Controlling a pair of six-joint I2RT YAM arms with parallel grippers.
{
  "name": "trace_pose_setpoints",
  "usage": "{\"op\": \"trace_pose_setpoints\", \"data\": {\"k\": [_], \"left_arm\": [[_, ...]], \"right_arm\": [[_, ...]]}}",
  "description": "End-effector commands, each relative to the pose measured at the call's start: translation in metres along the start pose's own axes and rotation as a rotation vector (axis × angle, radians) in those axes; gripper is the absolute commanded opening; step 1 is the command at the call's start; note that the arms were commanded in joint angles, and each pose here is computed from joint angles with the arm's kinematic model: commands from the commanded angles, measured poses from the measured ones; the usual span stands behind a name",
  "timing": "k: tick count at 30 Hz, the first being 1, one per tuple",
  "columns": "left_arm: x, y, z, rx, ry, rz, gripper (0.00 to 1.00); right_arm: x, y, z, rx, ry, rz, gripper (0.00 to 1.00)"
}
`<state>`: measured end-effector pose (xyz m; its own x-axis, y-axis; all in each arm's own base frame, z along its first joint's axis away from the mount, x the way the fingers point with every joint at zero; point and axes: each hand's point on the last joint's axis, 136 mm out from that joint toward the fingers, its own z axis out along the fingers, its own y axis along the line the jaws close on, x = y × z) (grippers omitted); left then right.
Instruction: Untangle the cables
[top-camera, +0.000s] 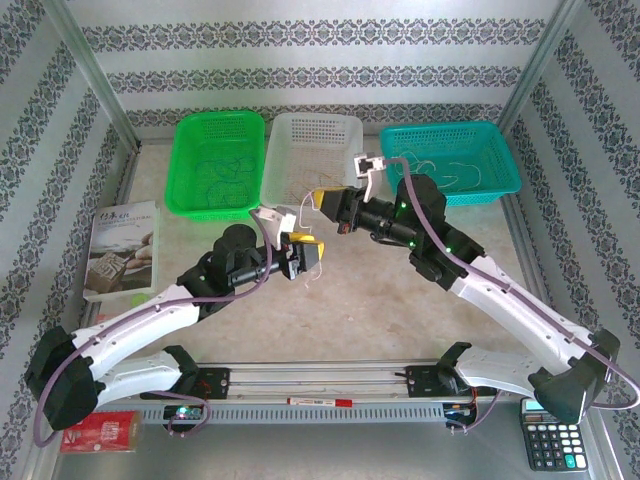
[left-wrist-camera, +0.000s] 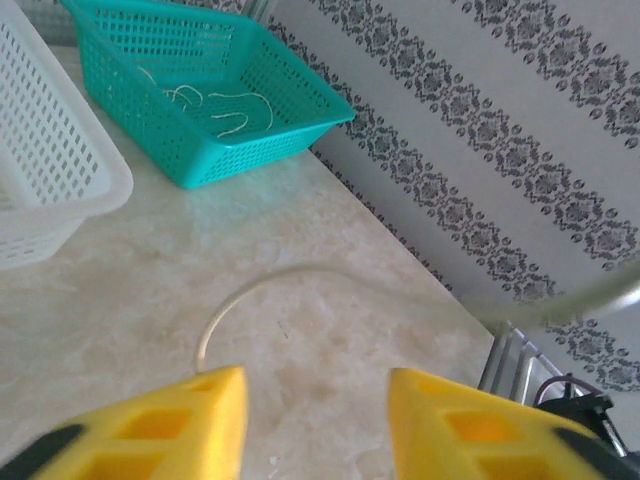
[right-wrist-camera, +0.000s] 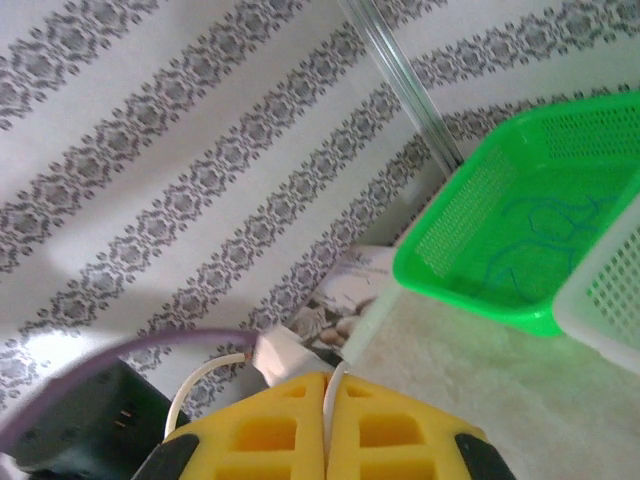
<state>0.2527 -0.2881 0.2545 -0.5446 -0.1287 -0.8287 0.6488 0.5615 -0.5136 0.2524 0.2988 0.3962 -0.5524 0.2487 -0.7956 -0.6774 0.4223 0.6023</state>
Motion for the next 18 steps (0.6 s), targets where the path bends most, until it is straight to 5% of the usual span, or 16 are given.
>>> {"op": "trace_pose_setpoints", "data": {"k": [1, 7, 18], "left_arm": [[-0.003, -0.008, 0.003, 0.031, -0.016, 0.018, 0.48], [-0.011, -0.007, 0.013, 0.029, -0.038, 0.032, 0.58], [-0.007, 0.005, 0.037, 0.008, -0.041, 0.024, 0.59]], "right_arm": [[-0.016, 0.029, 0.001, -0.084, -0.037, -0.030, 0.00], [-0.022, 0.052, 0.003, -0.132, -0.035, -0.052, 0.00], [-0.052, 0.089, -0.009, -0.214, -0.094, -0.068, 0.00]]}}
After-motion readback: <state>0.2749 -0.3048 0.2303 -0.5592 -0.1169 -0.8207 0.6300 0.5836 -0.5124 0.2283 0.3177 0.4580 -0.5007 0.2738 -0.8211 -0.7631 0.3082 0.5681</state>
